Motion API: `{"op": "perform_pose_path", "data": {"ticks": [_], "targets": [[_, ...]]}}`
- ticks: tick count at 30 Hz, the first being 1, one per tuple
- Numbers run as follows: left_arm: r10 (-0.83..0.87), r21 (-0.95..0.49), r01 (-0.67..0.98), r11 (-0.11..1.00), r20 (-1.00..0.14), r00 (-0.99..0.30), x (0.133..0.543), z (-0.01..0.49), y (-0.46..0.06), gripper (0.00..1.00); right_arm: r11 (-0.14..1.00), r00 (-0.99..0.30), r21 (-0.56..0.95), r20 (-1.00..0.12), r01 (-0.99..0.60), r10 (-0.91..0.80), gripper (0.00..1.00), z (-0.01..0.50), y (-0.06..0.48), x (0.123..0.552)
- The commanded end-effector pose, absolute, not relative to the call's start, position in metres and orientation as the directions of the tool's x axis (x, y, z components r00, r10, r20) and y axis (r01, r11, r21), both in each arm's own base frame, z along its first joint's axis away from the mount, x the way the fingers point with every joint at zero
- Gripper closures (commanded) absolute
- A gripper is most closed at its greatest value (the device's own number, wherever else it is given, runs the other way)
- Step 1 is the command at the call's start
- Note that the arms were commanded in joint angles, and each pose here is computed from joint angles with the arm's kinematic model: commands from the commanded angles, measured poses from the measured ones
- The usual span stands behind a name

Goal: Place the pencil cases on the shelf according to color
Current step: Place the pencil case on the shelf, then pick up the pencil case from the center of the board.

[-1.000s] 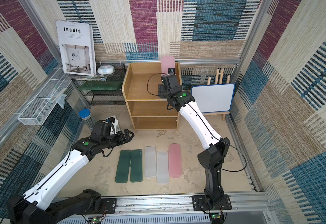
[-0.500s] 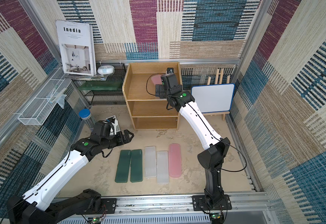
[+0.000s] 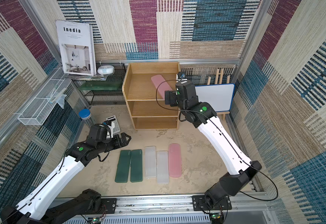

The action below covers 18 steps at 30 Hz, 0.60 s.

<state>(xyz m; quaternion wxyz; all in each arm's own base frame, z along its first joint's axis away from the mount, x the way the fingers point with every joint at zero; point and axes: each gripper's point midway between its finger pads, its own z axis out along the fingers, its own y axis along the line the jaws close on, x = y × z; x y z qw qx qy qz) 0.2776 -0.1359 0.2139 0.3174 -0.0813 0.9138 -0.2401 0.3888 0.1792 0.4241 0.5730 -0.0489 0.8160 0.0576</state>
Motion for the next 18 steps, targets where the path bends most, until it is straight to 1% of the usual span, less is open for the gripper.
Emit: {"op": "perform_pose_path", "data": {"ticks": [1, 4, 8, 10, 14, 18], "targets": [[-0.286, -0.477, 0.001, 0.879, -0.527, -0.800, 0.268, 0.205, -0.133, 0.00, 0.977, -0.353, 0.100, -0.935, -0.186, 0.029, 0.01, 0.416, 0.175, 0.365], [-0.266, -0.471, 0.004, 0.882, -0.506, -0.821, 0.260, 0.195, -0.133, 0.00, 0.974, -0.508, 0.148, -0.861, -0.172, 0.041, 0.01, 0.365, 0.168, 0.339], [-0.235, -0.469, 0.015, 0.883, -0.471, -0.850, 0.251, 0.181, -0.134, 0.00, 0.947, -0.716, 0.276, -0.693, -0.161, 0.080, 0.08, 0.275, 0.174, 0.293], [-0.235, -0.469, 0.007, 0.883, -0.455, -0.859, 0.248, 0.174, -0.134, 0.00, 0.933, -0.769, 0.321, -0.633, -0.163, 0.084, 0.10, 0.240, 0.181, 0.273], [-0.222, -0.466, 0.010, 0.885, -0.440, -0.870, 0.244, 0.164, -0.135, 0.00, 0.947, -0.845, 0.305, -0.529, -0.100, 0.081, 0.09, 0.176, 0.181, 0.241], [-0.209, -0.441, 0.011, 0.898, -0.447, -0.870, 0.243, 0.157, -0.131, 0.00, 0.954, -0.894, 0.290, -0.443, -0.070, 0.069, 0.09, 0.128, 0.188, 0.219]]}}
